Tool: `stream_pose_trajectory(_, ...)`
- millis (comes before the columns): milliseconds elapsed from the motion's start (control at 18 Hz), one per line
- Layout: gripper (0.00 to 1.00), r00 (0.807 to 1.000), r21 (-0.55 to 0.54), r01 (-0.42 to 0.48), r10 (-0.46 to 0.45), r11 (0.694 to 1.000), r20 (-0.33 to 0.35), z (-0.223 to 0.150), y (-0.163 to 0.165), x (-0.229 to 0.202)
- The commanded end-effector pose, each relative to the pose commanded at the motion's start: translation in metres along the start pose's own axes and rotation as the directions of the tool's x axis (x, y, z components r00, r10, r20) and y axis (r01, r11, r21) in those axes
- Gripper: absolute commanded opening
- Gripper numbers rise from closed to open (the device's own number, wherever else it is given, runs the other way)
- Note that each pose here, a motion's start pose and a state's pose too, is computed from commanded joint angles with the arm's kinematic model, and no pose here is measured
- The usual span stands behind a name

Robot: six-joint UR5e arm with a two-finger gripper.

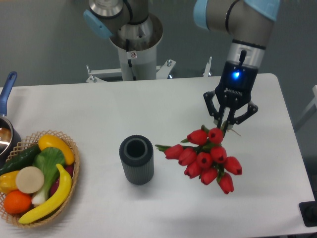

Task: Pick up the flowers from the table
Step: 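Lift the gripped red tulips up off the table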

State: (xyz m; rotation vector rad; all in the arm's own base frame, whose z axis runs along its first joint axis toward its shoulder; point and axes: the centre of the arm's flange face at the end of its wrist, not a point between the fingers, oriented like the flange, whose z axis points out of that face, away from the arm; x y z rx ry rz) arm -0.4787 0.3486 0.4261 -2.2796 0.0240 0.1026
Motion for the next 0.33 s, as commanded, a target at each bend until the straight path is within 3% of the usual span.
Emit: stream_pose_trajectory(333, 0.21, 1.0, 0.022, -0.002, 0.002, 1.0, -0.001, -0.0044, 0.0007, -0.0025)
